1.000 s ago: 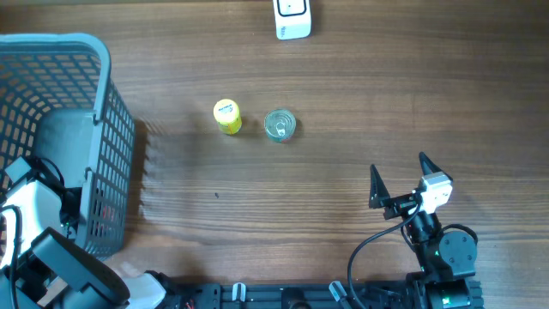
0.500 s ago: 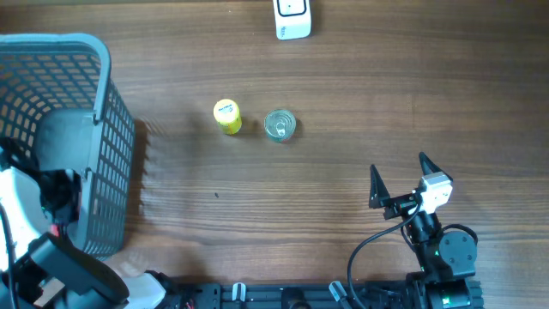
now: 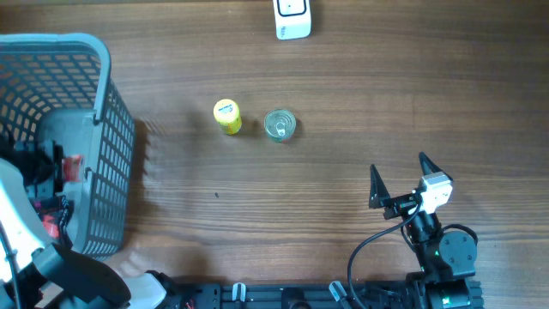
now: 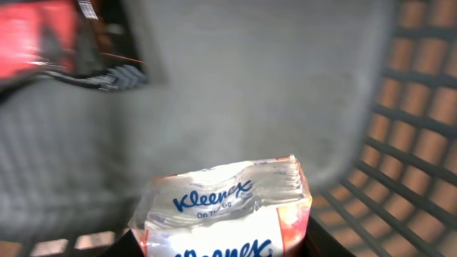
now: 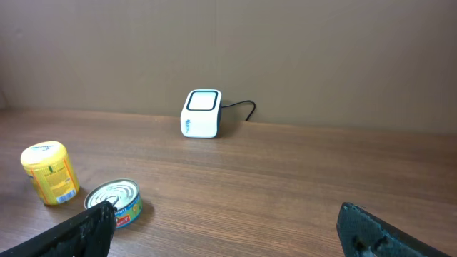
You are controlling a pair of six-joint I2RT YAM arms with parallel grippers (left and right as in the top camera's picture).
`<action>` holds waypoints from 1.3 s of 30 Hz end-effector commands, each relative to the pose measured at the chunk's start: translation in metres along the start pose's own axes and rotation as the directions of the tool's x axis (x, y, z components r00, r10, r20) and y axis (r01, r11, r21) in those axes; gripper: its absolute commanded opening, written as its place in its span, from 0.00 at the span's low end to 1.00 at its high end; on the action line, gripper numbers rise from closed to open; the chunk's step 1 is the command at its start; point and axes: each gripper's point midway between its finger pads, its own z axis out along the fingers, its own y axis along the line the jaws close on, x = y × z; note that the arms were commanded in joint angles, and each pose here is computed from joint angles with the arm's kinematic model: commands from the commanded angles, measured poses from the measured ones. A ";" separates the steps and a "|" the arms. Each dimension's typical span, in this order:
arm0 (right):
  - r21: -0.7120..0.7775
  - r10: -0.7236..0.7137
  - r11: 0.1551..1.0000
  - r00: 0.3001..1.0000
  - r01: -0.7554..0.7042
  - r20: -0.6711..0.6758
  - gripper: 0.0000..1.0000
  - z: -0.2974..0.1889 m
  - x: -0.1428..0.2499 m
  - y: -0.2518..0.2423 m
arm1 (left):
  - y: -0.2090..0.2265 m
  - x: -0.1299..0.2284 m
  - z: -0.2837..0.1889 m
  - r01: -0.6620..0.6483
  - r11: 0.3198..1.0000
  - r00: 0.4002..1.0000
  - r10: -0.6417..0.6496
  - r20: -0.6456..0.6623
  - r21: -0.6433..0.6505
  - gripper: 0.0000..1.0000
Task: Scan the item barcode
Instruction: 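Lift the Kleenex pack out and drop it on the table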
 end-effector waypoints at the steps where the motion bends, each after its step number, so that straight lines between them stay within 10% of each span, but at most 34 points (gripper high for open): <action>1: 0.009 -0.007 1.000 1.000 0.007 0.006 1.00 0.000 -0.001 -0.001 | -0.038 0.015 -0.029 -0.071 0.988 0.997 0.073 -0.004 0.136 0.45; 9: 0.009 -0.007 1.000 1.000 0.007 0.006 1.00 0.000 -0.001 -0.001 | -0.107 0.055 -0.086 -0.187 0.909 0.978 0.209 -0.019 0.372 0.45; 24: 0.009 -0.007 1.000 1.000 0.007 0.006 1.00 0.000 -0.001 -0.001 | -0.203 0.150 -0.236 -0.389 0.508 0.878 0.456 0.143 0.769 0.52; 39: 0.009 -0.007 1.000 1.000 0.007 0.006 1.00 0.000 -0.001 -0.001 | -0.191 0.294 -0.254 -0.529 0.178 0.574 0.795 0.196 0.830 0.55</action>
